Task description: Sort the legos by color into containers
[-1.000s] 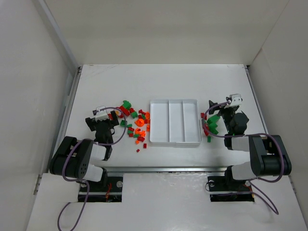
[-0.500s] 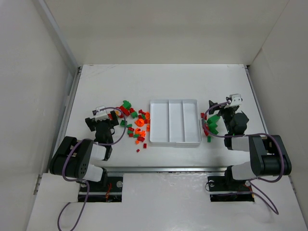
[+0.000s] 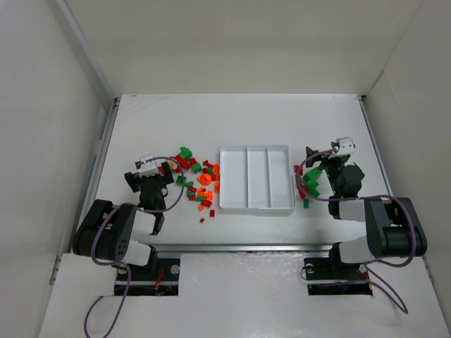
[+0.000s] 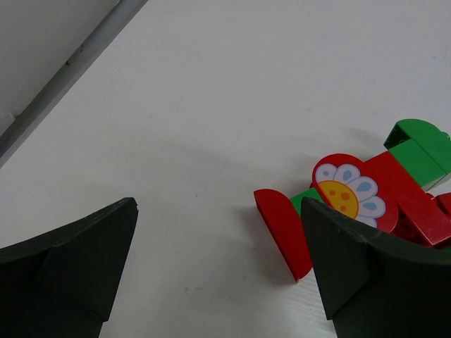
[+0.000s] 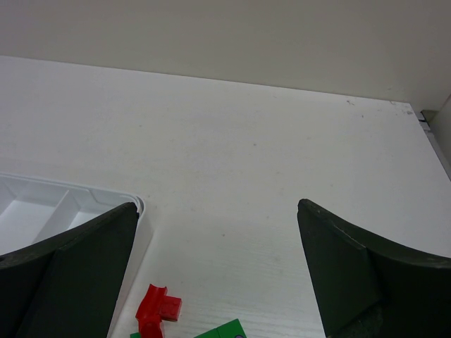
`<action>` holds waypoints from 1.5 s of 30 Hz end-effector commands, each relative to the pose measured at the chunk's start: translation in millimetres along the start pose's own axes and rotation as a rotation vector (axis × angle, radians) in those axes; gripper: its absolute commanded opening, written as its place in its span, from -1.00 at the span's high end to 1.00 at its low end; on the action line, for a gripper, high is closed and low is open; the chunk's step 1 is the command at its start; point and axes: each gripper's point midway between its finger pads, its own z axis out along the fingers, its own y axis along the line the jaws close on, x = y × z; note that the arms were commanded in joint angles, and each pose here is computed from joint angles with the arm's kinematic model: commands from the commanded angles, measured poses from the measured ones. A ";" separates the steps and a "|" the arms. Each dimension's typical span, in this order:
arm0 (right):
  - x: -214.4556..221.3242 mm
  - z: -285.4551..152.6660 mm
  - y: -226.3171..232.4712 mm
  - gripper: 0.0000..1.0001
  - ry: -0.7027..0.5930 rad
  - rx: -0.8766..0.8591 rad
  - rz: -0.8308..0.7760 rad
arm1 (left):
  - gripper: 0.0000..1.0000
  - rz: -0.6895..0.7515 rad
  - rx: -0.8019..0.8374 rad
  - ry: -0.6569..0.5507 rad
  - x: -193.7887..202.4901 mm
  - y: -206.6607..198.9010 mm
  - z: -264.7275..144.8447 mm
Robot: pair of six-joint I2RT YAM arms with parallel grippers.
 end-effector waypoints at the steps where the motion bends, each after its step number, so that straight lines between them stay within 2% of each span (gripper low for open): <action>1: -14.1 3.3 -0.3 -1.00 -0.049 0.004 -0.003 | -1.00 -0.185 0.022 -0.297 -79.0 -5.4 0.5; 14: -14.1 3.3 -0.3 -1.00 -0.049 0.004 -0.003 | -1.00 -0.186 0.012 -0.303 -80.2 -6.7 -1.6; 17: -14.1 3.3 -0.3 -1.00 -0.049 0.004 -0.003 | -1.00 -0.166 0.086 -0.361 -88.6 -9.5 -18.9; 19: -14.1 3.3 -0.3 -1.00 -0.049 0.004 -0.003 | -1.00 -0.090 0.178 -0.440 -107.1 -20.0 -34.5; 21: -14.1 3.3 -0.3 -1.00 -0.049 0.004 -0.003 | -1.00 -0.034 0.283 -0.446 -110.2 -39.2 -47.5; 22: -14.1 3.3 -0.3 -1.00 -0.049 0.004 -0.003 | -1.00 0.039 0.325 -0.542 -143.0 -44.8 -58.2; 23: -14.1 3.3 -0.3 -1.00 -0.049 0.004 -0.003 | -1.00 0.237 0.430 -0.355 -101.0 -64.7 -48.0; 24: -14.1 3.3 -0.3 -1.00 -0.049 0.004 -0.003 | -1.00 0.329 0.518 -0.399 -137.7 -86.2 -47.0; 25: -14.1 3.3 -0.3 -1.00 -0.049 0.004 -0.003 | -1.00 0.387 0.627 -0.390 -142.1 -105.3 -54.8; 27: -14.1 3.3 -0.3 -1.00 -0.049 0.004 -0.003 | -1.00 0.357 0.634 -0.308 -147.9 -112.6 -53.0; 28: -14.1 3.3 -0.3 -1.00 -0.049 0.004 -0.003 | -1.00 0.353 0.582 -0.333 -171.2 -110.7 -48.1; 30: -14.1 3.3 -0.3 -1.00 -0.049 0.004 -0.003 | -1.00 0.427 0.537 -0.352 -187.0 -115.3 -43.1; 33: -11.4 3.0 -2.1 -1.00 -0.038 0.015 -0.001 | -1.00 0.442 0.498 -0.372 -202.3 -116.4 -40.5; 37: -21.4 4.1 -9.6 -1.00 -0.062 0.059 0.015 | -1.00 0.479 0.561 -0.377 -209.8 -130.7 -51.4; 39: -58.6 7.9 -18.6 -1.00 -0.075 0.104 0.032 | -1.00 0.495 0.593 -0.374 -216.0 -138.8 -53.9; 40: -34.7 1.7 -29.4 -1.00 0.108 0.214 0.045 | -1.00 0.512 0.602 -0.339 -209.1 -140.0 -51.8; 41: -103.7 8.6 -42.1 -1.00 0.007 0.295 0.045 | -1.00 0.515 0.613 -0.334 -209.5 -142.7 -54.0; 43: -123.3 -8.1 -63.7 -1.00 0.083 0.457 -0.004 | -1.00 0.507 0.639 -0.326 -208.3 -147.8 -55.0; 44: -162.0 -13.6 -63.0 -1.00 0.023 0.474 -0.035 | -1.00 0.497 0.641 -0.322 -208.0 -148.1 -55.3; 45: -173.3 -21.6 -68.2 -1.00 0.042 0.497 -0.157 | -1.00 0.487 0.642 -0.319 -207.8 -148.4 -55.5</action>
